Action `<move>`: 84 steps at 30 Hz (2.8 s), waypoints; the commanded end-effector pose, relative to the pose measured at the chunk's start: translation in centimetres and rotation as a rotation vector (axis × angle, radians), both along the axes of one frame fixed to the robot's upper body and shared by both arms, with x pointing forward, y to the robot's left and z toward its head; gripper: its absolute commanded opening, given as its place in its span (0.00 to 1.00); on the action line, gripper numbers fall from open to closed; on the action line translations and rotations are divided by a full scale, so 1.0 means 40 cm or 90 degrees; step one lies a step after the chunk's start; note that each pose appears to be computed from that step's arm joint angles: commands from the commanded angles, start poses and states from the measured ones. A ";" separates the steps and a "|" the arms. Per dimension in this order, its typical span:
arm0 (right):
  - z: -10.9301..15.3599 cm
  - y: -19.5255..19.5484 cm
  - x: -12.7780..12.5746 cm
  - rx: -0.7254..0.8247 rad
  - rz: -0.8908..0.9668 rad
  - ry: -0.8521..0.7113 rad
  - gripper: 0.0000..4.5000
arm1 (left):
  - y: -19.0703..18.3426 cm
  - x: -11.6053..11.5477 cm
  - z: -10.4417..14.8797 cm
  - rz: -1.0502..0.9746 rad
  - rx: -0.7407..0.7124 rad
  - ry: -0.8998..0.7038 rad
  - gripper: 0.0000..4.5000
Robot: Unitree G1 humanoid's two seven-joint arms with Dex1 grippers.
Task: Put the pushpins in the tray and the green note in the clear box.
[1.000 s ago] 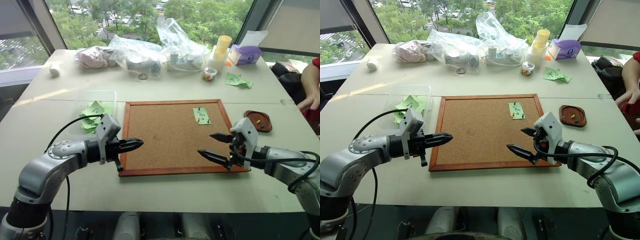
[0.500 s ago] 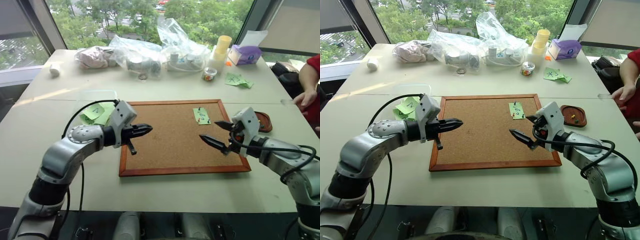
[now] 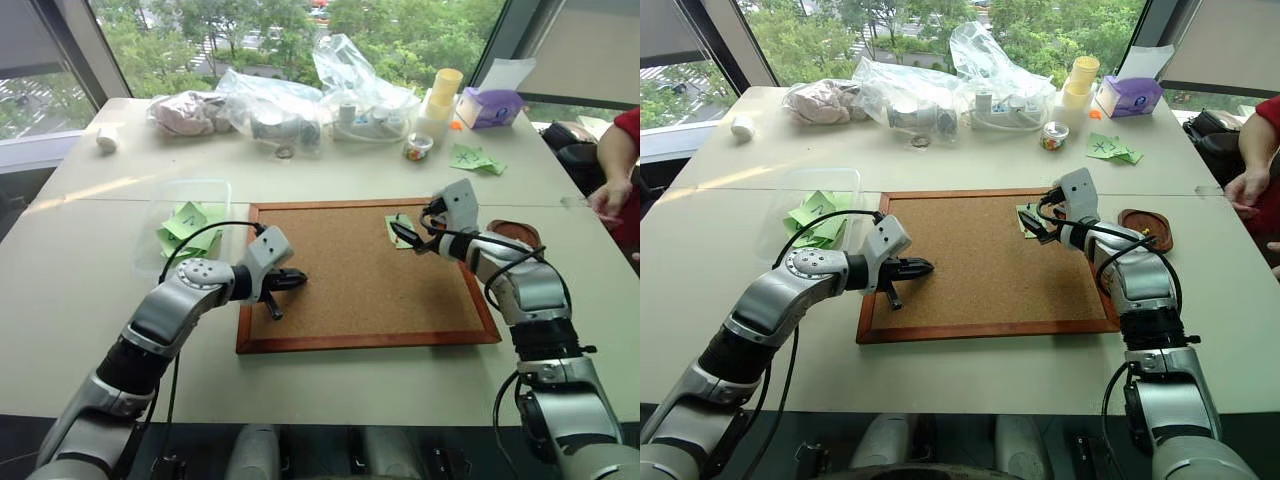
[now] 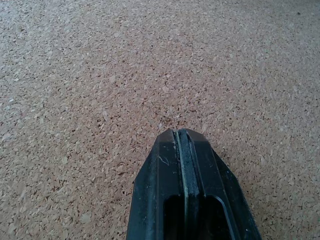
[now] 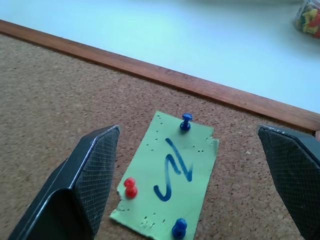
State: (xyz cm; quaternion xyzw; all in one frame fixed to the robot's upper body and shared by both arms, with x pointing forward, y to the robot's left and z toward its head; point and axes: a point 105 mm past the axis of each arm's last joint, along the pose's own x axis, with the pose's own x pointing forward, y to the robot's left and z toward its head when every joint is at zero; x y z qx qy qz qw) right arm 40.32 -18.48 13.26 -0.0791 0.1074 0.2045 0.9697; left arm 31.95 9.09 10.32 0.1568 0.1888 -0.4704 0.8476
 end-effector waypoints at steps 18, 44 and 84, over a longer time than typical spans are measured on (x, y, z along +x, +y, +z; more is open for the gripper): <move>0.005 0.030 0.083 0.013 0.022 -0.002 0.00 | 0.005 -0.009 -0.027 0.029 0.008 0.009 0.00; 0.120 -0.186 -0.006 0.047 -0.209 -0.164 0.00 | 0.020 -0.018 -0.078 0.035 0.071 0.039 0.00; -0.030 -0.389 -0.083 0.186 -0.481 0.030 0.93 | -0.001 0.004 -0.069 0.017 0.055 0.025 0.00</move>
